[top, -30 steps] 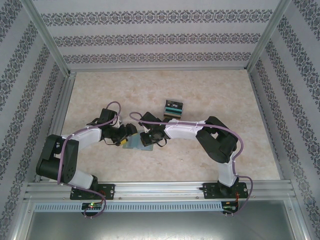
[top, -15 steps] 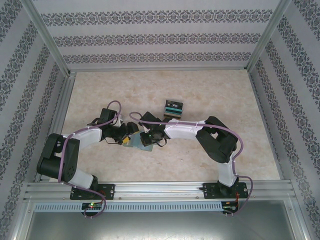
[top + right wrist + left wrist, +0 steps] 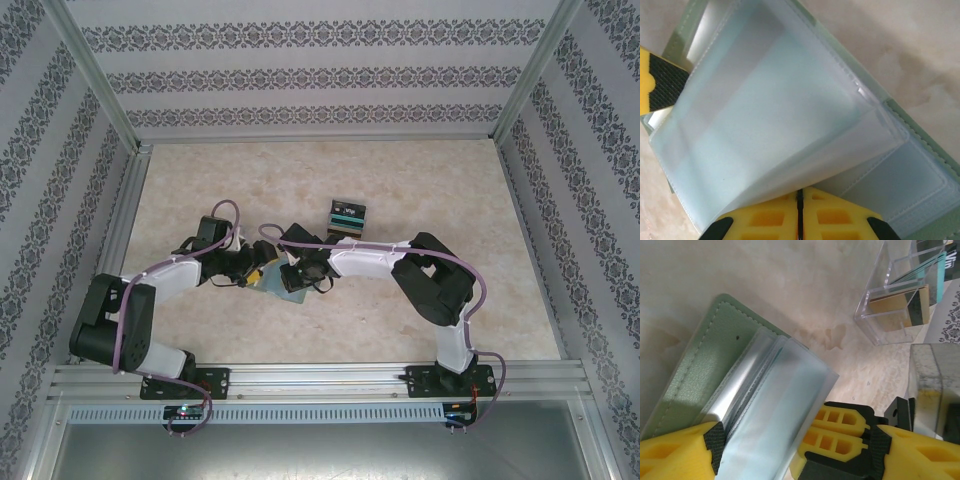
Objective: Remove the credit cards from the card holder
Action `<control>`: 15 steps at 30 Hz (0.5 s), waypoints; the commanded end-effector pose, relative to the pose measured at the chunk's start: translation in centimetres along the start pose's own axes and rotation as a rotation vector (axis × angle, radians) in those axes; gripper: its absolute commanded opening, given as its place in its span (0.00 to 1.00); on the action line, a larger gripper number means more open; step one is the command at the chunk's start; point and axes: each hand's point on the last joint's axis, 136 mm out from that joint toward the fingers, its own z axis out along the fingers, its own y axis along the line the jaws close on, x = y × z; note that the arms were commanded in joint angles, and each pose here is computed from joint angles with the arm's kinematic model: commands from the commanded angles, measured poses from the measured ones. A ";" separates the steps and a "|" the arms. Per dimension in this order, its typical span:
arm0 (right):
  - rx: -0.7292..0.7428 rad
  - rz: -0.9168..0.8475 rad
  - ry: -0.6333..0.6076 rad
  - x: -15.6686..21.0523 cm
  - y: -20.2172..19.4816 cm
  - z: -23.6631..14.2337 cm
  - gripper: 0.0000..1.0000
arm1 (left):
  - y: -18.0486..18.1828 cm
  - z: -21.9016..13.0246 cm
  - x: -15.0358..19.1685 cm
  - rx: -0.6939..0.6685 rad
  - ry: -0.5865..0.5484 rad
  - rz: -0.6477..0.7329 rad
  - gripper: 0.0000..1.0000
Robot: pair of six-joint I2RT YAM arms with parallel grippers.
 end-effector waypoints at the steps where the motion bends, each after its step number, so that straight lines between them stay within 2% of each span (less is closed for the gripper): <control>1: 0.024 0.017 0.051 1.4 -0.7 1.3 0.11 | -2.5 -0.7 0.6 0.101 0.025 0.029 0.78; 15: 0.023 0.020 0.049 1.4 -0.6 1.2 0.11 | -3.2 -1.4 0.6 0.117 0.007 0.041 0.78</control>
